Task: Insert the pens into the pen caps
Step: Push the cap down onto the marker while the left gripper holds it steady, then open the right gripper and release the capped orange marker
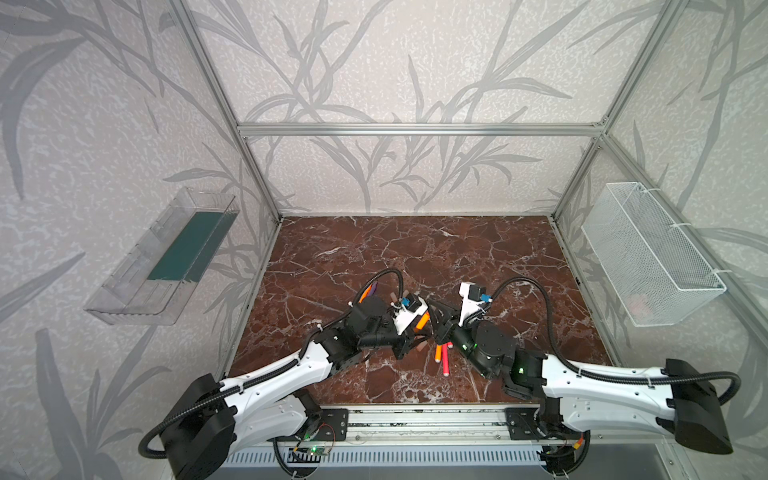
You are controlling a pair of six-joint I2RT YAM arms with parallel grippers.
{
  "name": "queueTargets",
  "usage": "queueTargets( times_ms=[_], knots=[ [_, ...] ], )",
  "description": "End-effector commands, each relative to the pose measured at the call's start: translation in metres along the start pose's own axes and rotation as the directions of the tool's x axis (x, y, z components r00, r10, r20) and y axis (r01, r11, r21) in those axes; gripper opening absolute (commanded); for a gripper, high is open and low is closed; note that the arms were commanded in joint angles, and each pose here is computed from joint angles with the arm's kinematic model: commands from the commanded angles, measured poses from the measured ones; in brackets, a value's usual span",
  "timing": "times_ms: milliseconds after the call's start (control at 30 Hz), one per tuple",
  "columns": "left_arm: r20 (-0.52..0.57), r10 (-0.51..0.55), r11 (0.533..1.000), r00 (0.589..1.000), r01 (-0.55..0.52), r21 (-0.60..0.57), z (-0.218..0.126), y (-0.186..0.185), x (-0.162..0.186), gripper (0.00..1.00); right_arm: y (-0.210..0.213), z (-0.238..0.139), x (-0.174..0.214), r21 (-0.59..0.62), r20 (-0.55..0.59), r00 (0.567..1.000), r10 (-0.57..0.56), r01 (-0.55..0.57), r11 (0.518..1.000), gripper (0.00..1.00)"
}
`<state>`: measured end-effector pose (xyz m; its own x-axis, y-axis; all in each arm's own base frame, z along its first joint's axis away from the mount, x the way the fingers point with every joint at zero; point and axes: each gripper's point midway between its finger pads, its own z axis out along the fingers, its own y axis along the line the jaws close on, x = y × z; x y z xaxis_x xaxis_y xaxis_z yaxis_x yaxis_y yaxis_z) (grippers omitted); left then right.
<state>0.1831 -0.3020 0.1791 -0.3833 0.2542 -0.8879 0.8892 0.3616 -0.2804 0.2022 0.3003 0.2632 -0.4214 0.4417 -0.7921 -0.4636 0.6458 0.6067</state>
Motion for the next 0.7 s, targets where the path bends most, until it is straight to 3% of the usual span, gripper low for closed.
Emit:
queueTargets(
  times_ms=[0, 200, 300, 367, 667],
  knots=[
    [0.324, -0.015, 0.98, 0.946, 0.079, -0.183, -0.024, 0.032, -0.074, 0.0, -0.011, -0.022, 0.068, -0.062, -0.263, 0.94, -0.215, 0.206, 0.977, 0.05],
    [0.317, -0.042, 0.981, 0.948, 0.099, -0.165, -0.019, 0.032, -0.063, 0.0, -0.01, -0.024, 0.058, -0.058, -0.228, 0.948, -0.222, 0.214, 0.975, 0.24],
    [0.317, -0.042, 0.982, 0.948, 0.098, -0.163, -0.016, 0.034, -0.059, 0.0, -0.008, -0.024, 0.055, -0.06, -0.221, 0.946, -0.237, 0.23, 0.971, 0.44],
    [0.314, -0.049, 0.977, 0.948, 0.111, -0.181, -0.015, 0.038, -0.057, 0.0, -0.009, -0.025, 0.053, -0.052, -0.225, 0.942, -0.249, 0.244, 0.968, 0.51],
    [0.308, -0.073, 0.984, 0.948, 0.119, -0.134, -0.008, 0.034, -0.053, 0.0, -0.011, -0.031, 0.04, -0.052, -0.172, 0.951, -0.256, 0.251, 0.967, 0.59]
  ],
)
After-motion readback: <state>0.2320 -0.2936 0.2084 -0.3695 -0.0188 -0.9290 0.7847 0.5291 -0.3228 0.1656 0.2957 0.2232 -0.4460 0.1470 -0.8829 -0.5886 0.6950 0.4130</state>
